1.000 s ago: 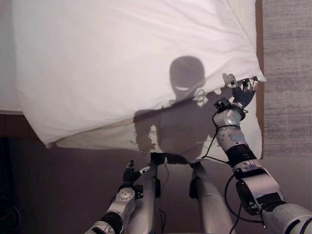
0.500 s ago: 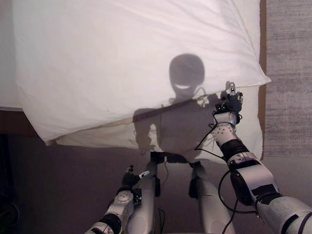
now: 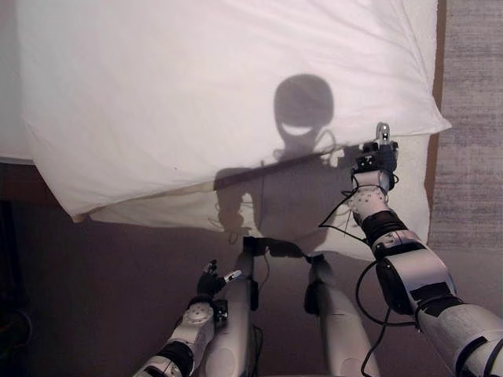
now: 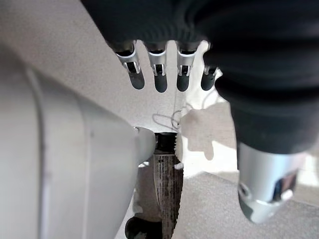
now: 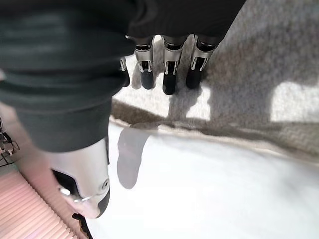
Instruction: Make the bed
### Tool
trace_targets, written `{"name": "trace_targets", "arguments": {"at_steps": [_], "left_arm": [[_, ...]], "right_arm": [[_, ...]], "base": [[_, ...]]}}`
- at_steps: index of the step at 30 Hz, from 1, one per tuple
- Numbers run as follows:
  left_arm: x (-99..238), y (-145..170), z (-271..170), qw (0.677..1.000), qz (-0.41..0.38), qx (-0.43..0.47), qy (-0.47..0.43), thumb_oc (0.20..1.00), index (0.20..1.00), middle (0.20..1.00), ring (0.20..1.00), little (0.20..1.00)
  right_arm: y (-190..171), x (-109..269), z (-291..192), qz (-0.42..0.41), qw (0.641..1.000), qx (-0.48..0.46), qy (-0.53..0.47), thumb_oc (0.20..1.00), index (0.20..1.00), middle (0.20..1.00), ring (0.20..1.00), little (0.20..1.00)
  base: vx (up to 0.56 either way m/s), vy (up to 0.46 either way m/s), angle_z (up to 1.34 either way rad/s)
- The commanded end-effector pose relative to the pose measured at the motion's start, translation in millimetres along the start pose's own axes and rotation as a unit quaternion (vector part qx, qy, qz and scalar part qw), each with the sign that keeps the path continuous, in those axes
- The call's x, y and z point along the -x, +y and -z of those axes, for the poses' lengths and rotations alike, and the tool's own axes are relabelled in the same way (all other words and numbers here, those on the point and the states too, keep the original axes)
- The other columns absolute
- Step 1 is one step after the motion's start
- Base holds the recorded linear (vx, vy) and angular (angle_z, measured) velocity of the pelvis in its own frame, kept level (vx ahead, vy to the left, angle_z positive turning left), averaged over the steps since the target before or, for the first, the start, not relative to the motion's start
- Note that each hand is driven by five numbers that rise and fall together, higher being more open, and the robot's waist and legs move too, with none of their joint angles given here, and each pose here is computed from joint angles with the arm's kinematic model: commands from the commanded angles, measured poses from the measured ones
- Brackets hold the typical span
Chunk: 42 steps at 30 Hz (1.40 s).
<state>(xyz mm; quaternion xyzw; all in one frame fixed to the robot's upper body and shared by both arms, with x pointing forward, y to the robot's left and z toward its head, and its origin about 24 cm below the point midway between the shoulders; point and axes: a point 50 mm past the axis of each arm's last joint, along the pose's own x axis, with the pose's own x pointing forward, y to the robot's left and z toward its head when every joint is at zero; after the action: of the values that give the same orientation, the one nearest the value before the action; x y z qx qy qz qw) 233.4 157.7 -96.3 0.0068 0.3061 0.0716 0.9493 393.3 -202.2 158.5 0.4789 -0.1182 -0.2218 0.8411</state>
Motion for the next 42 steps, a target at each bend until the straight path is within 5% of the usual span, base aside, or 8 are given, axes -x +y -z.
{"name": "trace_targets", "arguments": {"at_steps": [1,6,13,26,41,42], "left_arm": [[-1.6,12.3,-2.4,1.0,-0.018,-0.015,-0.01,1.0,1.0,1.0,1.0,1.0],[-1.2,17.8,-0.1,0.999,-0.031,-0.027,-0.009,1.0,1.0,1.0,1.0,1.0],[-1.7,19.4,-2.8,0.999,-0.02,-0.02,-0.013,1.0,1.0,1.0,1.0,1.0],[-3.5,9.9,-2.5,0.999,-0.001,-0.034,0.0,1.0,1.0,1.0,1.0,1.0],[-5.9,3.7,-13.7,0.999,-0.002,-0.037,-0.022,1.0,1.0,1.0,1.0,1.0],[-5.8,3.1,-13.9,0.999,-0.001,-0.035,-0.022,1.0,1.0,1.0,1.0,1.0]], "right_arm": [[91.5,29.2,-22.9,-0.234,0.967,0.059,-0.084,1.0,1.0,1.0,1.0,1.0],[97.4,47.6,-27.5,-0.29,0.942,0.119,-0.121,1.0,1.0,1.0,1.0,1.0],[102.2,24.4,-26.6,-0.288,0.938,0.179,-0.079,1.0,1.0,1.0,1.0,1.0],[69.0,-37.3,-60.3,-0.003,0.974,0.223,-0.043,1.0,1.0,1.0,1.0,1.0],[72.9,-29.0,-34.6,-0.01,0.98,0.197,-0.015,1.0,1.0,1.0,1.0,1.0],[77.1,-27.1,-31.9,-0.024,0.98,0.196,-0.014,0.366,0.366,0.366,0.366,0.366]], "base": [[0.0,0.0,0.0],[0.0,-0.001,0.03],[0.0,0.0,0.0],[0.0,-0.001,0.0],[0.0,0.004,0.07],[0.0,0.0,0.0]]}}
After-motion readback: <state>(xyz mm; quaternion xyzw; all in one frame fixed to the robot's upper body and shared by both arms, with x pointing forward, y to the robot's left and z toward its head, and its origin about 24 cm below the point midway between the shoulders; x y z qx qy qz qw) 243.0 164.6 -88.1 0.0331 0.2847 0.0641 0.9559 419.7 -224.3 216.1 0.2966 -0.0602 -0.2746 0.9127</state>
